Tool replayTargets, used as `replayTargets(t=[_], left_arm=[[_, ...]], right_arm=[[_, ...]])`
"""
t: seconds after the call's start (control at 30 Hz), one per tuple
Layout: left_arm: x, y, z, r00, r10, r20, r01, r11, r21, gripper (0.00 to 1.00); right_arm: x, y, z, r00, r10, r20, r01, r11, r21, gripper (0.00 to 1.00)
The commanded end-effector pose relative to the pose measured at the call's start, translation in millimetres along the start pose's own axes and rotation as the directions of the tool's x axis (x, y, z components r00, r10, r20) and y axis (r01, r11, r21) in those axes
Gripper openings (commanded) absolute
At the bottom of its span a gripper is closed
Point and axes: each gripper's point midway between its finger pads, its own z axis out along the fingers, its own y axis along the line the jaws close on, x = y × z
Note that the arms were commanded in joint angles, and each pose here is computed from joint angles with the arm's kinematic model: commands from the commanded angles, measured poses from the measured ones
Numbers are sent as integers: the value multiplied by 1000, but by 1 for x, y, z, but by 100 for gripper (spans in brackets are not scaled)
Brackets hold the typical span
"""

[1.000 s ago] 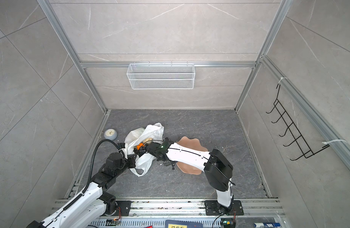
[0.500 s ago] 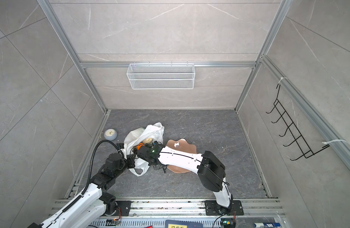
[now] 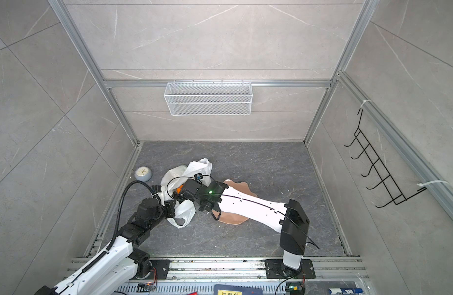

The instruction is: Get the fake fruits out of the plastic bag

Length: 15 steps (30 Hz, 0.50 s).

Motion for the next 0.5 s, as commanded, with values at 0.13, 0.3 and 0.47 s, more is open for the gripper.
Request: replayTargets(t=[0.13, 0.3, 0.47], left_arm=[[0, -7, -4, 999, -42, 7, 41, 998, 40, 0], [5, -1, -9, 998, -59, -8, 59, 998, 14, 0], [8, 5, -14, 997, -80, -2, 80, 997, -7, 0]], right_arm=[[-67, 68, 47, 998, -47, 50, 56, 977, -206, 45], [-69, 86, 99, 997, -63, -45, 53, 976, -210, 40], [-43, 79, 122, 992, -40, -117, 19, 984, -176, 37]])
